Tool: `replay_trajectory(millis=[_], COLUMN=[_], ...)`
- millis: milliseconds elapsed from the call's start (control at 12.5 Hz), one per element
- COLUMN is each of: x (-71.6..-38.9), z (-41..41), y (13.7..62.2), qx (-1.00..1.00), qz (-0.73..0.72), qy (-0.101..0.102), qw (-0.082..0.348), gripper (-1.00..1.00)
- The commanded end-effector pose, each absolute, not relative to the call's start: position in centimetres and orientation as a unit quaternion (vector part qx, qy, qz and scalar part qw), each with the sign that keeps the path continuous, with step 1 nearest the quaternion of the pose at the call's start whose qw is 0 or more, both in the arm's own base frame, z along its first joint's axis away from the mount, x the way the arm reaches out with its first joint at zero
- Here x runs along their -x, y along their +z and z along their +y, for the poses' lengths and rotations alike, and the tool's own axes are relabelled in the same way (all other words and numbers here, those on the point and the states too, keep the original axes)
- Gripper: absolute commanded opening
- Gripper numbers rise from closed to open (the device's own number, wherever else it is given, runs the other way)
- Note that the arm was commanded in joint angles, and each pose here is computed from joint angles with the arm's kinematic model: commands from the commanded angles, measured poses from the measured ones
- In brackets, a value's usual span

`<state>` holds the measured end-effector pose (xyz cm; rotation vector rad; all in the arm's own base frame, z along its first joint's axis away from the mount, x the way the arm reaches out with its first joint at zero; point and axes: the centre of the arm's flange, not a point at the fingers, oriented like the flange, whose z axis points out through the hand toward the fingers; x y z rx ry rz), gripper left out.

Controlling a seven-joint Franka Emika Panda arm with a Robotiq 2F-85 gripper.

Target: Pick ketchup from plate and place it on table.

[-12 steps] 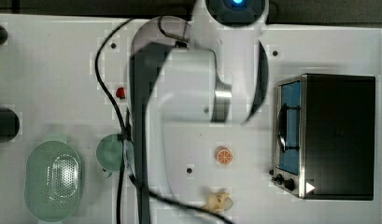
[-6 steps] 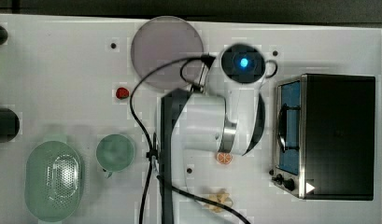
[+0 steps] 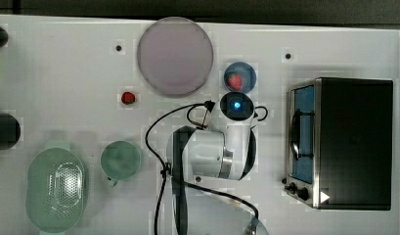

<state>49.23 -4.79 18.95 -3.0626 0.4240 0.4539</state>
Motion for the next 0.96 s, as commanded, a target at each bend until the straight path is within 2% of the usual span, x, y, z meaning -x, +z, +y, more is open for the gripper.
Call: replay_trajectory(millis=[80,240,400,560,800,880,960], x=[-50.9,-51.4,-52.8,-54.1,-55.5,-55.5,-55.2], z=[-4.6,-4.6,-4.4,-3.9,-2.9,-2.7,-2.6], y=[19.5,19.8,23.3,29.6,41.7,45.6,48.9], qx=[0.983,0.984,0.985,0.981,0.959,0.952,0.942], qz=[0.153,0.153,0.161,0.189,0.284,0.305,0.334], qy=[0.104,0.093,0.066,0.036,-0.011,-0.022,-0.023], qw=[0.011,0.012,0.012,0.011,0.013,0.013,0.013], gripper=[0.93,1.0,1.0,1.0,1.0,1.0,1.0])
